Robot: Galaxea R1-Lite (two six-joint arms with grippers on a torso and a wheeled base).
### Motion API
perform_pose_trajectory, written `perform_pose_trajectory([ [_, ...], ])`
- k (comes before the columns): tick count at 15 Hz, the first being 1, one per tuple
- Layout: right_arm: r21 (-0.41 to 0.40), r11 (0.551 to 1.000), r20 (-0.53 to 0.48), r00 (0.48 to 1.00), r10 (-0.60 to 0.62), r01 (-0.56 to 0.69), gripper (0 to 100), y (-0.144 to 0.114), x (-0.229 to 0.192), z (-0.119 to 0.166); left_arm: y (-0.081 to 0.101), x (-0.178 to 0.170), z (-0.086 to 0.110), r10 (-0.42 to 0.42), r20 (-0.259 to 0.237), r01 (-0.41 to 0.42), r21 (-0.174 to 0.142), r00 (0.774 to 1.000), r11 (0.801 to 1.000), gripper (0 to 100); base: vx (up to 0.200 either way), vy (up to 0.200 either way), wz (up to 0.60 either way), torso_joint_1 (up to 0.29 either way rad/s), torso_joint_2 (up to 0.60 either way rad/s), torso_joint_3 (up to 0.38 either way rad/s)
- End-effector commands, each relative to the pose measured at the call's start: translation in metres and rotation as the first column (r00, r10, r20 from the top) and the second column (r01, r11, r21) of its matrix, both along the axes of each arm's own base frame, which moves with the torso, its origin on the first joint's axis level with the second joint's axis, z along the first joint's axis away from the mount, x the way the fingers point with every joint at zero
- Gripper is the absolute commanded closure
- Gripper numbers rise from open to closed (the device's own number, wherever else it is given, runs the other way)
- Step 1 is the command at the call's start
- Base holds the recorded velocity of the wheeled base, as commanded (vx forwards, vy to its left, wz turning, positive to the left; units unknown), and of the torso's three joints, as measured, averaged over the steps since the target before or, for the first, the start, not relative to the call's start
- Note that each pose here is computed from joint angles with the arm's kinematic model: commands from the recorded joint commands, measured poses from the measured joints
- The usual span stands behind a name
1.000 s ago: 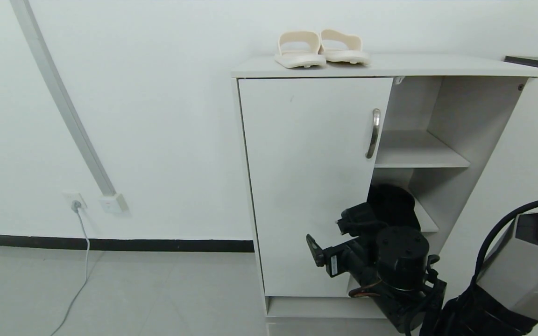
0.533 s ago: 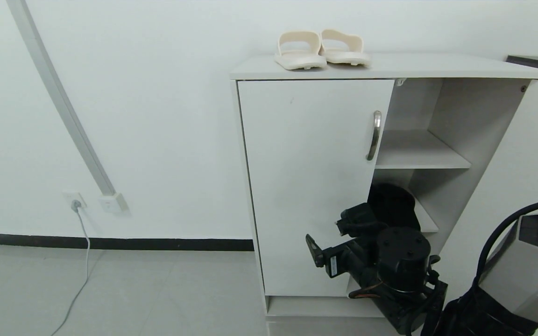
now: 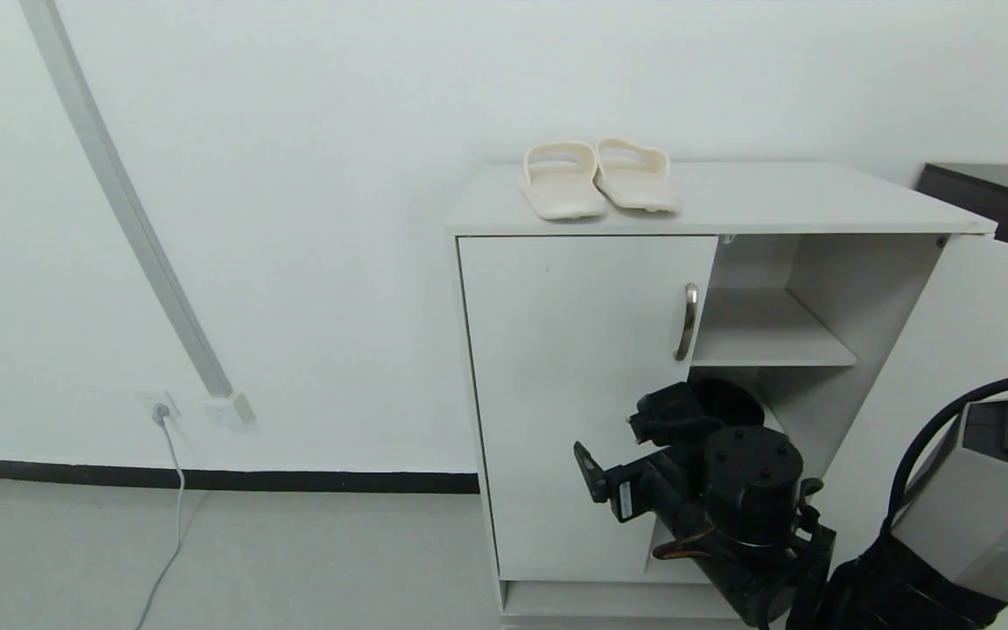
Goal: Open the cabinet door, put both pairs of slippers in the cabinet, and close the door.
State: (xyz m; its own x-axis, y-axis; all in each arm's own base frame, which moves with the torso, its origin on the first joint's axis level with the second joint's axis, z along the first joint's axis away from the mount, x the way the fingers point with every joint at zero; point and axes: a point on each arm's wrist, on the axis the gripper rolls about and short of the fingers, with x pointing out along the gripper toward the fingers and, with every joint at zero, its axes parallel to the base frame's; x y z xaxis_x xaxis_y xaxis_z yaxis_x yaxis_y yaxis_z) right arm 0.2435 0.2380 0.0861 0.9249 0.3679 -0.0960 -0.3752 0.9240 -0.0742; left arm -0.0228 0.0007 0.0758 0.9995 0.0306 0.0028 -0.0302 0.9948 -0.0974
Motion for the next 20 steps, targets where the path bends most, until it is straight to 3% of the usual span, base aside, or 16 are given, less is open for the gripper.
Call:
perform_pose_trajectory([
  [1,-0.001,1.000,0.000,1.000,0.000,0.000,0,-0.0001,0.0000,-0.0002,0.0000,0.0001,0.0001,0.002,-0.001,-0.002,-0.002,1.000,1.000,100,0.000,0.000,0.00,0.129,-0.45,-0.330],
  [20,-0.006,1.000,0.011,1.000,0.001,-0.001,0,0.0004,0.0018,0.0015,0.0000,0.0001,0.0001,0.000,-0.001,0.000,0.001,1.000,1.000,100,0.000,0.000,0.00,0.198,-0.51,-0.322],
])
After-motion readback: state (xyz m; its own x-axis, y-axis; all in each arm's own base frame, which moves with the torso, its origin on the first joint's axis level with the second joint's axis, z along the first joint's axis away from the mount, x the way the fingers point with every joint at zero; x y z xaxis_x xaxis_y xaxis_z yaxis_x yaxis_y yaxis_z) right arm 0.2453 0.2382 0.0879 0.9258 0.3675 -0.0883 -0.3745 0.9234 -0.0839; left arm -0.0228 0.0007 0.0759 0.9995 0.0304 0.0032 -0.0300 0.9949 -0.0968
